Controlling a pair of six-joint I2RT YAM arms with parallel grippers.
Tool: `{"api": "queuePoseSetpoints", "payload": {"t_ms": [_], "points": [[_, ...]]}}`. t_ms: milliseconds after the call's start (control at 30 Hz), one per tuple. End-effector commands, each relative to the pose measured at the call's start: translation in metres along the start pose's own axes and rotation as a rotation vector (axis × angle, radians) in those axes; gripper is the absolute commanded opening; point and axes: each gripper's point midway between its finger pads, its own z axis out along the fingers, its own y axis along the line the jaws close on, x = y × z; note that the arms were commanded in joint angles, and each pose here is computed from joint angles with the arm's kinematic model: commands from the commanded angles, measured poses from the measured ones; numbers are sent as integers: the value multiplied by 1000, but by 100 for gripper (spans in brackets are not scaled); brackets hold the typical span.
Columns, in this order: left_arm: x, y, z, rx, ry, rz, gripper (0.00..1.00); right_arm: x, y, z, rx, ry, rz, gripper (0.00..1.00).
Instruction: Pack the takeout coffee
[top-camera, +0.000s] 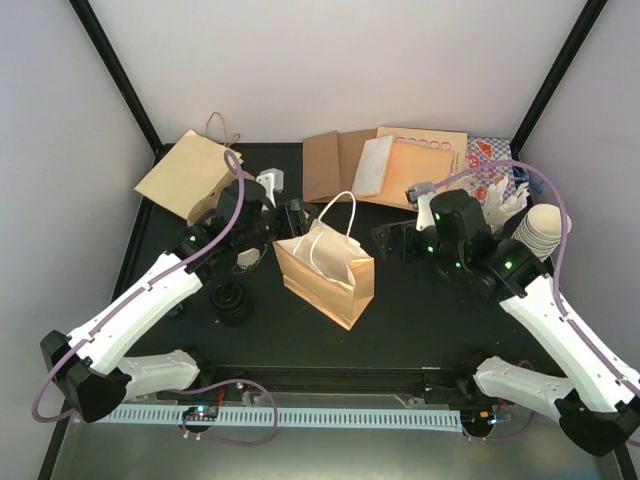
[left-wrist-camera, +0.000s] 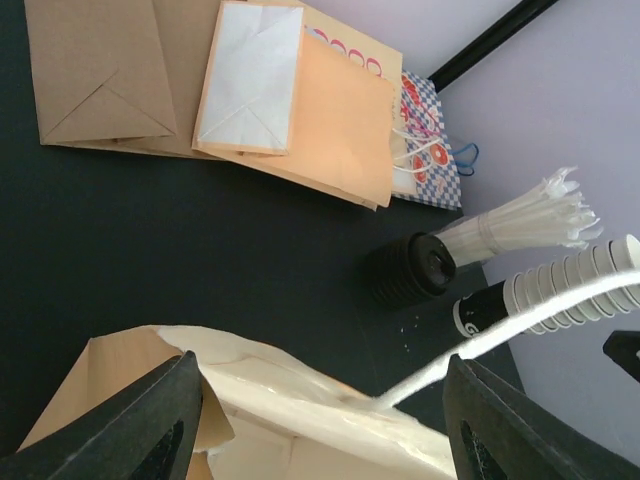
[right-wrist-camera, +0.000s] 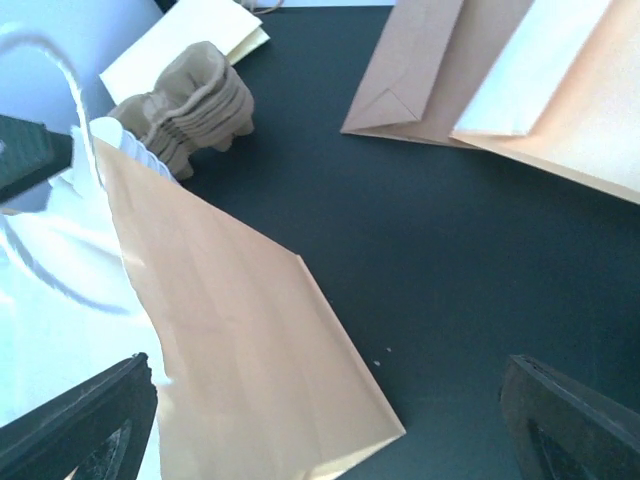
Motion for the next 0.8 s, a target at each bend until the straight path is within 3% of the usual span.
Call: {"api": "queuePoseSetpoints", "payload": {"t_ms": [0,300,767], "points": [[6,1,-10,15,20,-21,68,-16,24,0,-91,6,-43,93],[8,2,-18,20,12,-18,68,-13,70,-7,-348,57,-264,78],[5,-1,-18,29,8,-17,68,-2,74,27,-275,157,-433,62]]}}
